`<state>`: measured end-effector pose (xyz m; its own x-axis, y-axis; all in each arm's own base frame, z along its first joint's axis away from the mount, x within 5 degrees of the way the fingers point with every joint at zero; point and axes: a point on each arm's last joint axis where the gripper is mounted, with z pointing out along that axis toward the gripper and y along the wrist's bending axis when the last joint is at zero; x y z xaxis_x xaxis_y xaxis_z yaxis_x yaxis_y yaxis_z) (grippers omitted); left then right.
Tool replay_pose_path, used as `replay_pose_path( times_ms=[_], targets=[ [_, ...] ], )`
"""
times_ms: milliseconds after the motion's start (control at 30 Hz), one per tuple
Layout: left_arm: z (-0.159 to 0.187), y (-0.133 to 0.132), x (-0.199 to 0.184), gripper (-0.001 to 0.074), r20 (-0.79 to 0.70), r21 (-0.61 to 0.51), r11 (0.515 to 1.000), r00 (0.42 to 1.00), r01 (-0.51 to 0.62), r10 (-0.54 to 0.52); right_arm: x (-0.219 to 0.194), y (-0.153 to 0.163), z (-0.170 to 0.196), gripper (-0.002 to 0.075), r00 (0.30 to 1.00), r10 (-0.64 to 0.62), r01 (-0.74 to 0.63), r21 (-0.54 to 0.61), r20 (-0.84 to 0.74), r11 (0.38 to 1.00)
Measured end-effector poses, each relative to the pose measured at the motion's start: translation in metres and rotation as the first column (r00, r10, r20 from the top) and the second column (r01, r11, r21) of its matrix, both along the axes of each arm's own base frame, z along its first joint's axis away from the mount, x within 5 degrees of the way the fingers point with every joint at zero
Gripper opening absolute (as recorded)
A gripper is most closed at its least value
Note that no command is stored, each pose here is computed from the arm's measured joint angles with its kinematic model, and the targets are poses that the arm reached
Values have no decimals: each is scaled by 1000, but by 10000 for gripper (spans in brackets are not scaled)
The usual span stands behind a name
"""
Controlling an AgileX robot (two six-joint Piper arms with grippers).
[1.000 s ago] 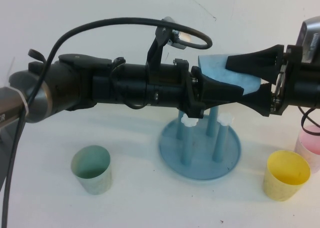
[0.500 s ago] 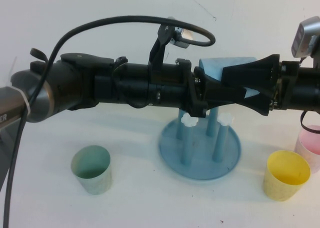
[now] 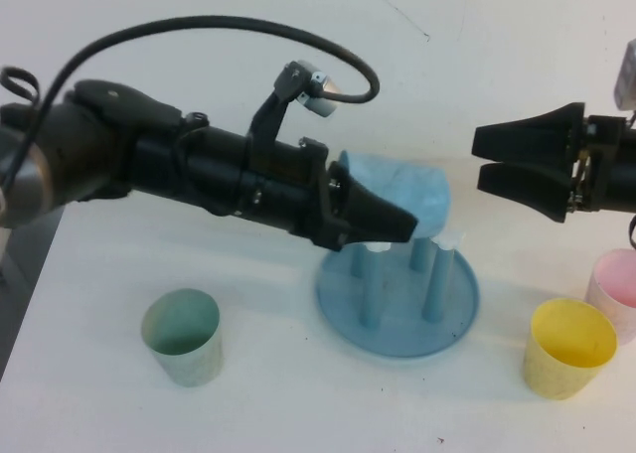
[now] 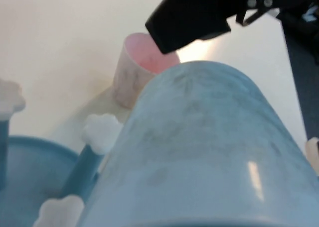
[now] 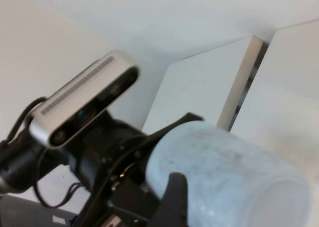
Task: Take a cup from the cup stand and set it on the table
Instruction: Hand over the cup, then place the cup on the table
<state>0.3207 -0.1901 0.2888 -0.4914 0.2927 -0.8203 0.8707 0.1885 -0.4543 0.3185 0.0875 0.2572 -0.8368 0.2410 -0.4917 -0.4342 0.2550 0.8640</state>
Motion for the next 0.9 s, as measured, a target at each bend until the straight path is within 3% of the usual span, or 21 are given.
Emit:
replay_pose_path(
  times_ms=[100,200,333,533,633,700,900],
  targets=[
    [11,9,-10,40,50,119,993,999,-11,5,0,-6,-2,688,1000,-3,3,-24,2,1000],
    [22,15,-27,38,125,319,947,992,-42,2,-2,-9,-6,689,999,27,-26,-79,21,997],
    [32,17,-53,31,194,577,810,981,-102,-14,-4,-9,-8,689,996,60,-52,-119,62,992],
    [20,0,-79,27,127,820,567,991,-77,-49,-4,-9,-8,689,993,69,-55,-133,98,990],
    [0,-9,-79,27,72,893,448,995,-35,-65,-4,-9,-9,689,992,71,-57,-136,102,989],
    [-15,-15,-75,26,50,917,398,997,-21,-61,-5,-9,-9,689,992,74,-59,-139,102,988],
    [-56,-26,-63,26,-36,951,303,997,55,-67,-5,-9,-10,689,991,80,-64,-146,104,987]
  ],
)
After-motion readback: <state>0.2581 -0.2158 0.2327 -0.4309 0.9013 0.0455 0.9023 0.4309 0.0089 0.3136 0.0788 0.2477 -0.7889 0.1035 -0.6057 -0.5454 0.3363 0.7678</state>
